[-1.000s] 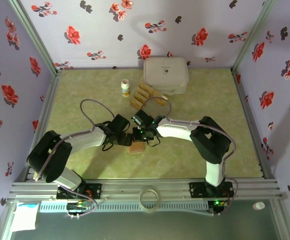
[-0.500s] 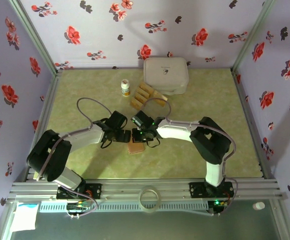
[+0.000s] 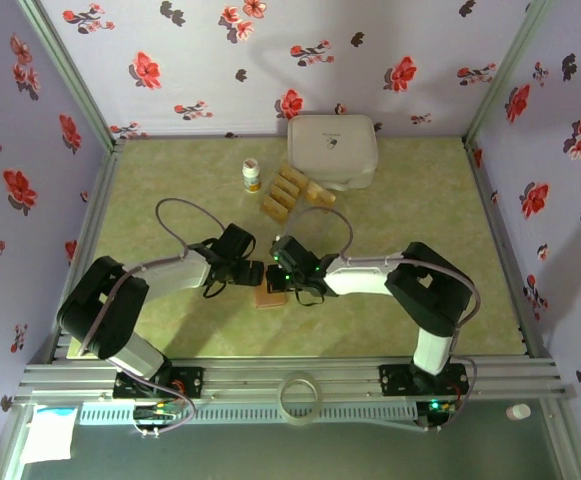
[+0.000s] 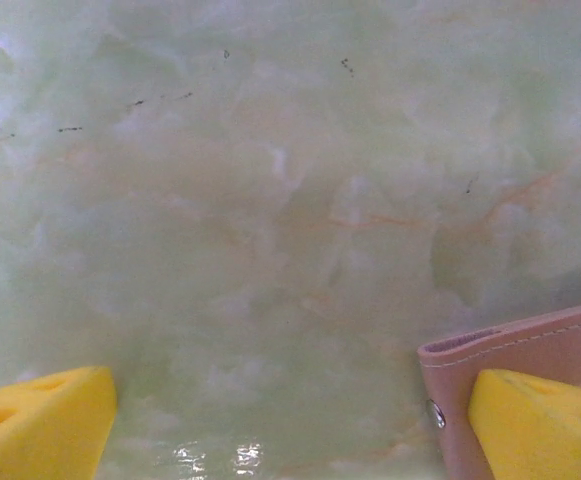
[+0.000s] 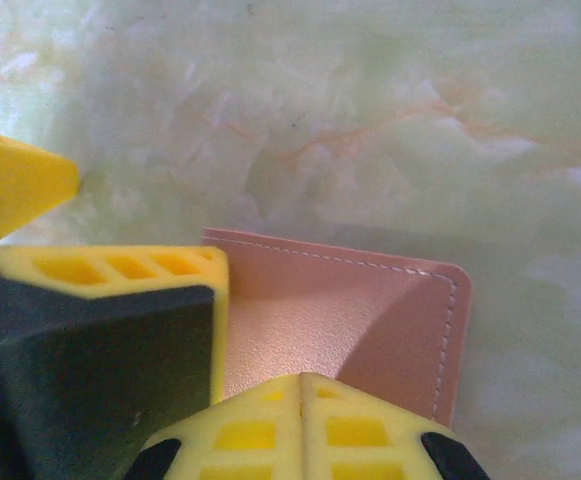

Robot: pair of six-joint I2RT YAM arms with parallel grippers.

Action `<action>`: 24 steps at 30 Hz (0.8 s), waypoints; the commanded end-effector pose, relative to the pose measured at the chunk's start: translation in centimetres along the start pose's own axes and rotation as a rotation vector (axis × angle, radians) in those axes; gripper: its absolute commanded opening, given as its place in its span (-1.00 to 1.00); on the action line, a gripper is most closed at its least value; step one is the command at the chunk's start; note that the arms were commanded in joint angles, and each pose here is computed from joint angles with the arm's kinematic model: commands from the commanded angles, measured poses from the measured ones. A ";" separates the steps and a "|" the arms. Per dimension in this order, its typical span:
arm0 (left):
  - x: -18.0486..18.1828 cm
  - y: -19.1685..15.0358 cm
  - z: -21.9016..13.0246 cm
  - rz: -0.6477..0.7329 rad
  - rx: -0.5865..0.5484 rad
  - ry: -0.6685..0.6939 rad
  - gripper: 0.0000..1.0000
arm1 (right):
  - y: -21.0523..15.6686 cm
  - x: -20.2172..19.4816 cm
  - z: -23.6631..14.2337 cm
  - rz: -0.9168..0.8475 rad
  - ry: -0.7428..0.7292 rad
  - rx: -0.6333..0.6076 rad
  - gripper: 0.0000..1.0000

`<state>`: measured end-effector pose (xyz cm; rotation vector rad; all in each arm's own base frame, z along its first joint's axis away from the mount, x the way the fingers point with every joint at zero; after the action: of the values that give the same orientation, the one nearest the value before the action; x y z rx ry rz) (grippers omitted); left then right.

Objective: Put the credit cards into the card holder

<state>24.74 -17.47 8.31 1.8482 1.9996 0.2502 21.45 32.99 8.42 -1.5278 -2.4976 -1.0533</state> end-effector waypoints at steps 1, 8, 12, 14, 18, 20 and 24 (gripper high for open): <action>1.6 -2.1 1.8 0.005 0.075 0.069 0.85 | -6.6 -2.2 1.6 -0.060 -0.108 0.180 -1.00; 1.9 -2.7 2.7 -0.022 0.080 0.078 0.84 | -10.1 -2.6 2.8 -0.144 -0.116 0.096 -1.00; 2.0 -2.9 2.9 -0.032 0.081 0.078 0.83 | -11.7 -3.1 3.0 -0.189 -0.137 0.049 -1.00; 2.0 -2.9 2.8 -0.033 0.080 0.079 0.83 | -12.4 -3.3 2.7 -0.220 -0.154 0.017 -1.00; 2.1 -3.0 2.7 -0.034 0.079 0.080 0.83 | -13.2 -3.3 2.4 -0.304 -0.201 -0.027 -1.00; 2.1 -3.1 2.8 -0.034 0.082 0.085 0.83 | -13.6 -3.1 2.4 -0.357 -0.227 -0.042 -1.00; 2.2 -3.1 2.8 -0.035 0.085 0.088 0.83 | -14.4 -3.1 2.7 -0.415 -0.295 -0.070 -1.00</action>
<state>24.76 -17.38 7.95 1.8060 2.0127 0.2629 16.63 33.48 6.08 -1.4621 -2.6470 -1.7400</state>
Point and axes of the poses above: each hand's point on the last joint's axis, 136 mm out from that joint toward the fingers, its own z axis out along the fingers, its own x axis along the line the jaws close on, y = z × x, the point moved 7 cm from there along -z, back along the fingers, and after that the axes turned 14 degrees about -z, right-handed, at the moved point
